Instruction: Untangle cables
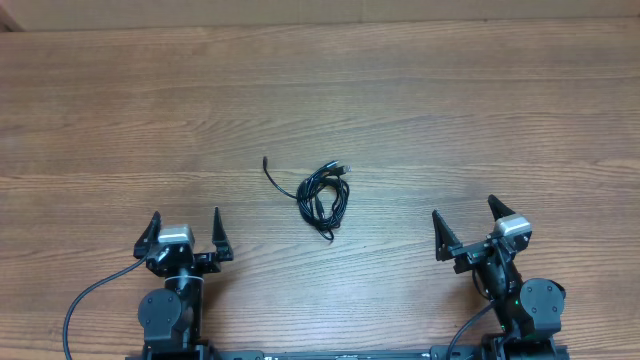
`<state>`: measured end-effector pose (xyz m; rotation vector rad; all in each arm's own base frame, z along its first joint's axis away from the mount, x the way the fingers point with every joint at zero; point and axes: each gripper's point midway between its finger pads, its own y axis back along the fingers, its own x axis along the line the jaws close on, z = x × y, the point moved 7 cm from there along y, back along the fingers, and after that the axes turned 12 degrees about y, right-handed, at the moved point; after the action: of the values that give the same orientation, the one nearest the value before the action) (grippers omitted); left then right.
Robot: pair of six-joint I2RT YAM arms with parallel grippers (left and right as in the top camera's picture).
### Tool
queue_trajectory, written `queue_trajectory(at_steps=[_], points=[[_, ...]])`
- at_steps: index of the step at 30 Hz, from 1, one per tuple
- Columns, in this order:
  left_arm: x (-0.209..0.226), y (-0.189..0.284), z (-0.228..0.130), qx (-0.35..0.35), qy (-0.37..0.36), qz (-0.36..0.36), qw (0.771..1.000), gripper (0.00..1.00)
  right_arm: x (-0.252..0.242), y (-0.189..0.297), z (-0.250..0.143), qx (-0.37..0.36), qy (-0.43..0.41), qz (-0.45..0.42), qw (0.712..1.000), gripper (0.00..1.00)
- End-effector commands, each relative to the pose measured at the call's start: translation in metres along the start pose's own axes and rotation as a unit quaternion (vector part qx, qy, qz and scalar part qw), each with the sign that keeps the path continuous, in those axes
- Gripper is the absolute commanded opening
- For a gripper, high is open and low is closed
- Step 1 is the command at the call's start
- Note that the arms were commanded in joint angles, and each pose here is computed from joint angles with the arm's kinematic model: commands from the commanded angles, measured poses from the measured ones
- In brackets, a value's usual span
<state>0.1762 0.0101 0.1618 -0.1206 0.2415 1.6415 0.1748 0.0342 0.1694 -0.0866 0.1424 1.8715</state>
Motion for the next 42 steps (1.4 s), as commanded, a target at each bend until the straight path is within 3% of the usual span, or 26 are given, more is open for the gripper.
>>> queue_trajectory(at_steps=[1,10,18,31,42], points=[[0.001,0.000,0.000,-0.004,-0.009,0.000,1.000,1.00,0.000,-0.001,-0.003,0.002,-0.002,-0.002,1.000,1.00],[-0.001,0.000,0.000,-0.003,-0.004,-0.006,1.000,1.00,0.000,-0.001,-0.003,0.002,-0.002,-0.002,1.000,1.00],[-0.023,0.005,0.009,0.006,0.034,-0.106,0.994,0.99,0.000,-0.001,-0.003,0.002,-0.002,-0.002,1.000,1.00],[-0.034,0.026,0.049,0.012,0.060,-0.115,0.991,1.00,0.000,-0.001,-0.003,0.002,-0.002,-0.002,1.000,1.00],[-0.034,0.032,0.049,0.037,0.062,-0.110,0.991,0.99,0.000,-0.001,-0.003,0.002,-0.002,-0.002,1.000,1.00]])
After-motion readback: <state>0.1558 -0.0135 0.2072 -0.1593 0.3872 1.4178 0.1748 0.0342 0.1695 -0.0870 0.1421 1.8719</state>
